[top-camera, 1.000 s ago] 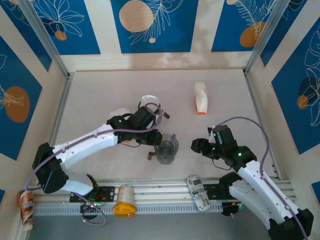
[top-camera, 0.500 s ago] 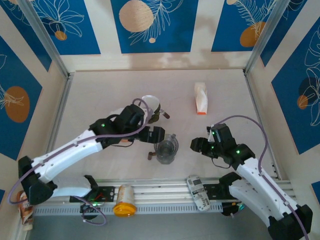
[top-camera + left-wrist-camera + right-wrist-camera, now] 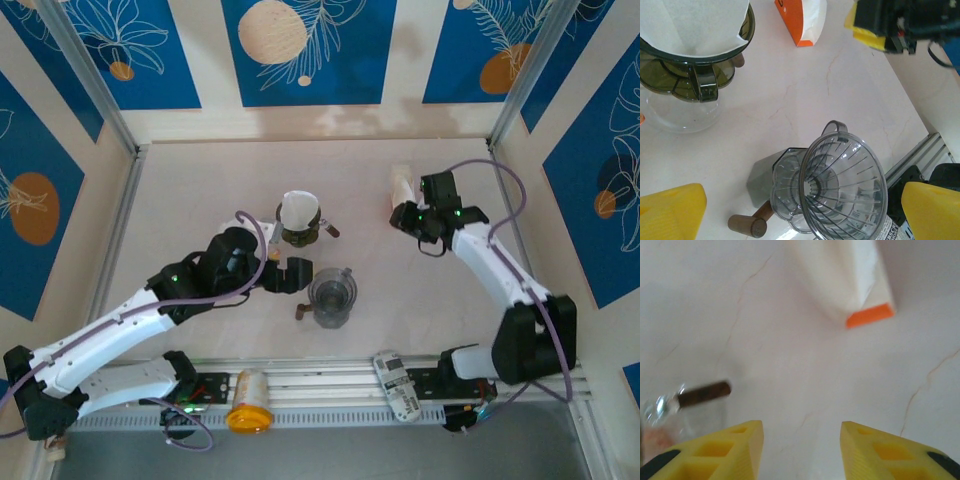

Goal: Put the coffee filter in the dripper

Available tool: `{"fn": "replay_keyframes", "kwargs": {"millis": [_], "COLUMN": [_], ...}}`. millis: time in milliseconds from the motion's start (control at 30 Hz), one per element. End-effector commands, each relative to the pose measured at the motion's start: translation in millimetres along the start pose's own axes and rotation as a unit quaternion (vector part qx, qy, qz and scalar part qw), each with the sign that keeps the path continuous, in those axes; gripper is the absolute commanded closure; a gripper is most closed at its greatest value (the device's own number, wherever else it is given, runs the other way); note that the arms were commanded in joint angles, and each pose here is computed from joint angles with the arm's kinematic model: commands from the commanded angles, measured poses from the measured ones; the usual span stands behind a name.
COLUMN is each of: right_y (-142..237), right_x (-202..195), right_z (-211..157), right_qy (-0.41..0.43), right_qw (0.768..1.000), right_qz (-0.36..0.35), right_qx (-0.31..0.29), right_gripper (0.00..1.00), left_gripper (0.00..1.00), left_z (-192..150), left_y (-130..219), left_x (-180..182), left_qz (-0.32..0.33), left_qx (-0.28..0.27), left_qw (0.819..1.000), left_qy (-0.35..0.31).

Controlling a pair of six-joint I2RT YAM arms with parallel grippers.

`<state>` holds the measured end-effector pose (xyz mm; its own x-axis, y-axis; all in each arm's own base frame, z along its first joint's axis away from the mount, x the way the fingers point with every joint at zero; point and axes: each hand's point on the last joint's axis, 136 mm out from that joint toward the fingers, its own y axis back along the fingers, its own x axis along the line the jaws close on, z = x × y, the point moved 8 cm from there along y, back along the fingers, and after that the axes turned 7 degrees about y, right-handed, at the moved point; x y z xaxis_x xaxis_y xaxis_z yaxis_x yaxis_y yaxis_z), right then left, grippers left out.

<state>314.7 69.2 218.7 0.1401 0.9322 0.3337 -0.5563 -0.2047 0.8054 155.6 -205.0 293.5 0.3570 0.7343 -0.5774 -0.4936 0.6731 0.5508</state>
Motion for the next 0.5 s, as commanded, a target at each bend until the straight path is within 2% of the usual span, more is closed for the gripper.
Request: {"fn": "replay_keyframes", "kwargs": {"millis": [0, 233, 467], "right_y": [-18, -56, -78], "right_x": [0, 3, 6], "right_z": [29, 67, 97], "right_qy": [0.020, 0.027, 0.006], "right_qw": [0.999, 0.997, 0.997], "right_qz": [-0.037, -0.077, -0.080], "right_qx": [-0.010, 0.001, -0.004], "right_gripper": [0.59, 0.62, 0.62], "left_gripper": [0.00, 0.00, 0.00], "left_z": [2, -3, -5], "left_y": [6, 7, 4], "left_x": [-5, -3, -4], "left_qz": [-0.028, -0.042, -0.063], "left_qx": [-0.021, -0.025, -0.027], "left_qw": [0.999, 0.999, 0.998], "left_qy": [0.000, -0.003, -0.004]}}
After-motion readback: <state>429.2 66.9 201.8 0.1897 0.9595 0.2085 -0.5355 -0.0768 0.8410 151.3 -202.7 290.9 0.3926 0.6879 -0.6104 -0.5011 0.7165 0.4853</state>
